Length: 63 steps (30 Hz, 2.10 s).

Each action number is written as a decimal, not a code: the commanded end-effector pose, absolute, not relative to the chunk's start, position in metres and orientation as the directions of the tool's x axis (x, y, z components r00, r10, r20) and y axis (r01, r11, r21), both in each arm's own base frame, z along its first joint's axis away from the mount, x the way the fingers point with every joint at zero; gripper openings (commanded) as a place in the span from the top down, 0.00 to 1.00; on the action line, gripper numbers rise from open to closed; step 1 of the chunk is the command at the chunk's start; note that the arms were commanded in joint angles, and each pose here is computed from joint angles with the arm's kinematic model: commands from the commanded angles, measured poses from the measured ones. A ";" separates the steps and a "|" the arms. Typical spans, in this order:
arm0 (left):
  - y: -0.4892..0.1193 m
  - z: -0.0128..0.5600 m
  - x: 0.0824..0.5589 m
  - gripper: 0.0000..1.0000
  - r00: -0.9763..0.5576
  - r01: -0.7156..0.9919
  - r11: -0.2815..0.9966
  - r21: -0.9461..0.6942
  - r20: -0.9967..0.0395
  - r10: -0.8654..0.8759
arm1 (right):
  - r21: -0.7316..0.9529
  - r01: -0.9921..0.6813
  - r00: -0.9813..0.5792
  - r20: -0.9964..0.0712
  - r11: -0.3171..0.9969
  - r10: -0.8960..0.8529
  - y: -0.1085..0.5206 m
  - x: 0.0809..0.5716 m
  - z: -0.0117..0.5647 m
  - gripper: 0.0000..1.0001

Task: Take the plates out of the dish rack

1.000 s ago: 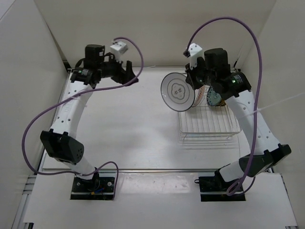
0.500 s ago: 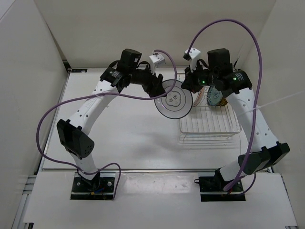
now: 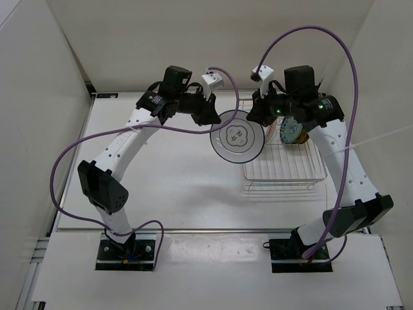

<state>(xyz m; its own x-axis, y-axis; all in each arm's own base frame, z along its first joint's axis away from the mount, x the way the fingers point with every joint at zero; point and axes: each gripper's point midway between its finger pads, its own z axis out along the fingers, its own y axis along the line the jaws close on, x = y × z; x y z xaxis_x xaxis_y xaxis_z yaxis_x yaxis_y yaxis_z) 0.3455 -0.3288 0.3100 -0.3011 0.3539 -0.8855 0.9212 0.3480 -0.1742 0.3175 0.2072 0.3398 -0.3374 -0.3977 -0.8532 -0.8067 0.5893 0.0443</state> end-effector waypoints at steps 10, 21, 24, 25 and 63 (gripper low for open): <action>-0.318 0.324 0.361 0.89 -0.467 0.809 0.477 -0.343 -0.868 0.168 | 0.126 -0.748 -0.366 -0.898 0.652 -0.246 0.195 0.335 0.360 0.51; -0.177 0.285 0.456 0.89 -0.630 0.523 0.676 -0.520 -0.770 -0.105 | 0.094 -0.492 -0.427 -0.892 0.865 -0.146 0.120 0.382 0.353 0.00; -0.163 0.235 0.473 0.89 -0.715 0.448 0.656 -0.607 -0.684 -0.144 | 0.062 -0.465 -0.445 -0.879 0.883 -0.172 0.111 0.382 0.339 0.00; -0.167 0.217 0.470 0.89 -0.750 0.434 0.631 -0.644 -0.646 -0.142 | 0.049 -0.450 -0.436 -0.883 0.891 -0.172 0.108 0.382 0.341 0.00; -0.177 0.078 0.496 0.00 -0.912 0.251 0.647 -0.720 -0.399 -0.090 | -0.160 -0.291 -0.549 -0.780 0.943 -0.301 0.079 0.416 0.287 0.16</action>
<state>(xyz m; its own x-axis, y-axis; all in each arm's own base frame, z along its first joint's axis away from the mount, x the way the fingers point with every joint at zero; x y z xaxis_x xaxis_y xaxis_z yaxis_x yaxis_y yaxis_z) 0.5001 -0.1868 0.0530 -0.9393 -0.1388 -0.3139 0.1785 0.5836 -0.7922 0.3994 0.0792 0.2793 -0.5667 -0.2519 -0.7845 -0.3067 0.9482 -0.0828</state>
